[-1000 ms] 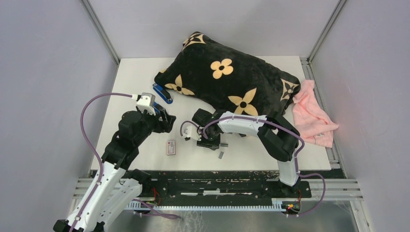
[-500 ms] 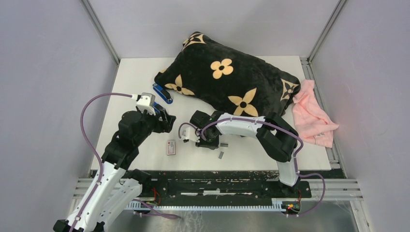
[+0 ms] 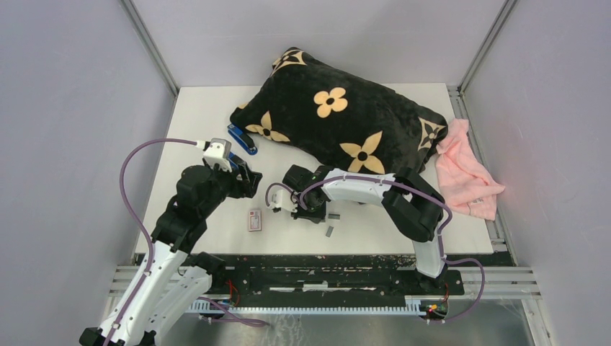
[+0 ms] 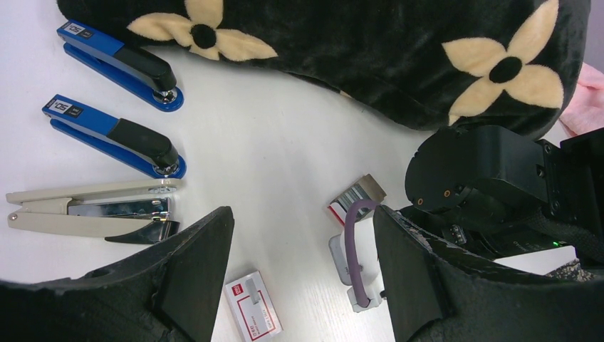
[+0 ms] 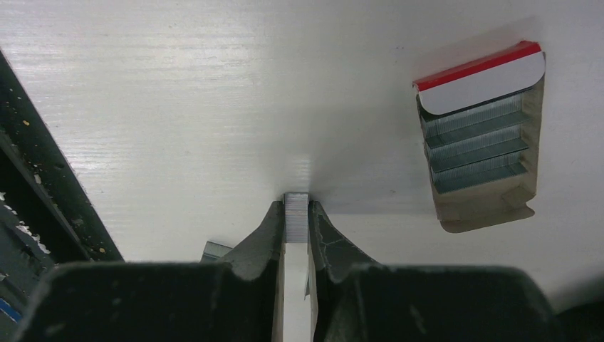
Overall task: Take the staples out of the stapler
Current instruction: Pick up the staple from the center of the board.
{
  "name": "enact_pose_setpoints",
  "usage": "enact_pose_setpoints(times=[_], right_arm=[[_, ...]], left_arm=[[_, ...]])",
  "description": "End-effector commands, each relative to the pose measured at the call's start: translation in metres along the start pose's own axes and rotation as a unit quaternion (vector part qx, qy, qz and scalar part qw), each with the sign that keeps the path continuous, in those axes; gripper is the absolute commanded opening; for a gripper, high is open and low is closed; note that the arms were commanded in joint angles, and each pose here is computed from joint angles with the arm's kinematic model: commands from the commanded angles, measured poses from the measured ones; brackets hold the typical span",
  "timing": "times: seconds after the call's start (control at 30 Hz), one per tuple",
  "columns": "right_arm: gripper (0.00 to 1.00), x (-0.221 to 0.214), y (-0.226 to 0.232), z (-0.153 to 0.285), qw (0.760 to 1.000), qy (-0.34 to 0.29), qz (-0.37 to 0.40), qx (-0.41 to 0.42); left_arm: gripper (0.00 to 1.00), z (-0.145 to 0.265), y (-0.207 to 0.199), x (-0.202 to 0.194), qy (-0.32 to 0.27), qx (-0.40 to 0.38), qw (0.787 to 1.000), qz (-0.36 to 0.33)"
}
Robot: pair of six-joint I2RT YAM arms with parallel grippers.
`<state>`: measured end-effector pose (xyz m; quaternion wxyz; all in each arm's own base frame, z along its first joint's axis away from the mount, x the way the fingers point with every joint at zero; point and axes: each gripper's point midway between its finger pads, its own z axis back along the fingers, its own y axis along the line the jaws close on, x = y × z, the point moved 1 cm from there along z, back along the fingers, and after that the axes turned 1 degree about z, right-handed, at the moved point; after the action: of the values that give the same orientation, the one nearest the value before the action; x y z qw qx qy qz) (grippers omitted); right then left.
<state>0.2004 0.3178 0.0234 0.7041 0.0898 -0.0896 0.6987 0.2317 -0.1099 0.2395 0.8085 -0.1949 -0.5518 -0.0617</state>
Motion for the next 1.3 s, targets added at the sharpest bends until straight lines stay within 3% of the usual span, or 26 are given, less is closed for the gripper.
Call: enact_pose_setpoints(times=[0.0,0.67,1.27], right_arm=[[0.09,0.022,-0.003,0.023,0.999,-0.052,-0.012,-0.008],[0.09,0.039,-0.008,0.073,0.973,-0.183,-0.125,0.068],[0.1,0.052,-0.038,0.083,0.953,-0.232,-0.192,0.038]], left_arm=[[0.79,0.0,0.001,0.015,-0.034,-0.001,0.999,-0.021],[0.79,-0.001,0.005,0.015,-0.032,0.006,0.999,-0.019],[0.79,-0.003,0.01,0.014,-0.029,0.017,0.999,-0.017]])
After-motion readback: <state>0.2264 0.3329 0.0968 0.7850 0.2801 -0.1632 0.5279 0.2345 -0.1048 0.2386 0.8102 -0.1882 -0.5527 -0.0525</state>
